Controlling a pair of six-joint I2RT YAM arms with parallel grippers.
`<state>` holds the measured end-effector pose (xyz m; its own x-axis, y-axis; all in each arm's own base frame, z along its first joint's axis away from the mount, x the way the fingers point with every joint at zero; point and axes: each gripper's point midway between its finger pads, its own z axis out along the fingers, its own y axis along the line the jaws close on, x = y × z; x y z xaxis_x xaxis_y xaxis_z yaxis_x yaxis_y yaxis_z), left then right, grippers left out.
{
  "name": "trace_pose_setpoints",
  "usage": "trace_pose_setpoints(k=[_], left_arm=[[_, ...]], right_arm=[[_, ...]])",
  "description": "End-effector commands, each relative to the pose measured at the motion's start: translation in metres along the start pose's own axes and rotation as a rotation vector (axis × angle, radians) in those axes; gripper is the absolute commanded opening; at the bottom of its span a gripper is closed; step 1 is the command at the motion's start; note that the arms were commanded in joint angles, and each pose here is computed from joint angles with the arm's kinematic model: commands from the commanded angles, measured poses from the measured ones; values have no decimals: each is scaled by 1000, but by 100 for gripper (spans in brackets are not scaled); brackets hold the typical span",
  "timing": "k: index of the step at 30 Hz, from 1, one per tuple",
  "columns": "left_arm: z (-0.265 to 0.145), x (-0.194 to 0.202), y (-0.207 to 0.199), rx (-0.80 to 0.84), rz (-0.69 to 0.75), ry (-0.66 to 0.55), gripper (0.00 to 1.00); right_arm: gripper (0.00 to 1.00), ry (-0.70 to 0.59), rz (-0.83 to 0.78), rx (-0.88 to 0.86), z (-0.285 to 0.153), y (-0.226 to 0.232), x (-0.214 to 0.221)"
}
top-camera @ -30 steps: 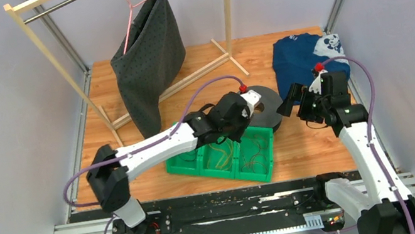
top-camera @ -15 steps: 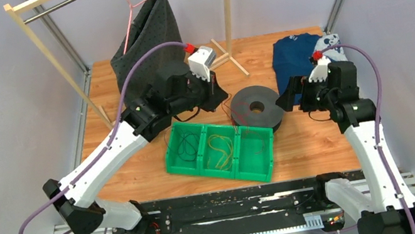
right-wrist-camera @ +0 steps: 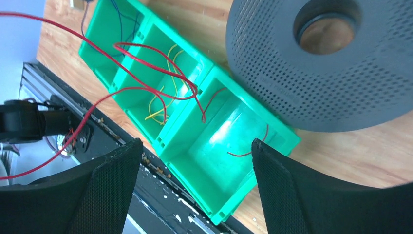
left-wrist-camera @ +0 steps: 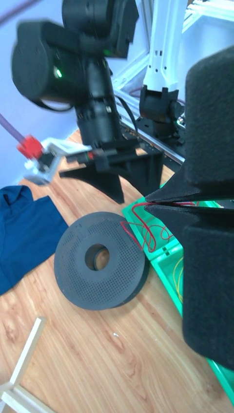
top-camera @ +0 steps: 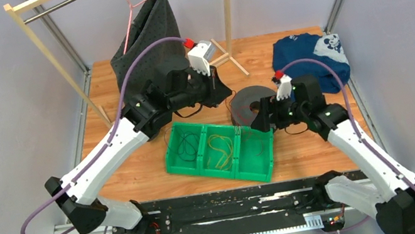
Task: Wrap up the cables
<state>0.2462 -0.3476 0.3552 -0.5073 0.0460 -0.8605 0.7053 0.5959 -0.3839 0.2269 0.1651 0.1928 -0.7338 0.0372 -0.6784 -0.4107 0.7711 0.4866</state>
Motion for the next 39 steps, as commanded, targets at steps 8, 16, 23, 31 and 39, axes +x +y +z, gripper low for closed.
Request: trace_pose_setpoints(k=[8, 16, 23, 31, 39], left_arm=[[6, -17, -4, 19, -136, -19, 0], [20, -5, 9, -2, -274, 53, 0], [31, 19, 33, -76, -365, 148, 0], [38, 21, 35, -45, -444, 139, 0], [34, 23, 36, -42, -459, 132, 0]], right_arm=[[84, -9, -10, -102, 23, 28, 9], [85, 31, -108, -228, 2, 56, 9], [85, -25, -150, -258, -22, 70, 1], [84, -52, -149, -383, -7, 101, -7], [10, 3, -111, -306, 23, 90, 11]])
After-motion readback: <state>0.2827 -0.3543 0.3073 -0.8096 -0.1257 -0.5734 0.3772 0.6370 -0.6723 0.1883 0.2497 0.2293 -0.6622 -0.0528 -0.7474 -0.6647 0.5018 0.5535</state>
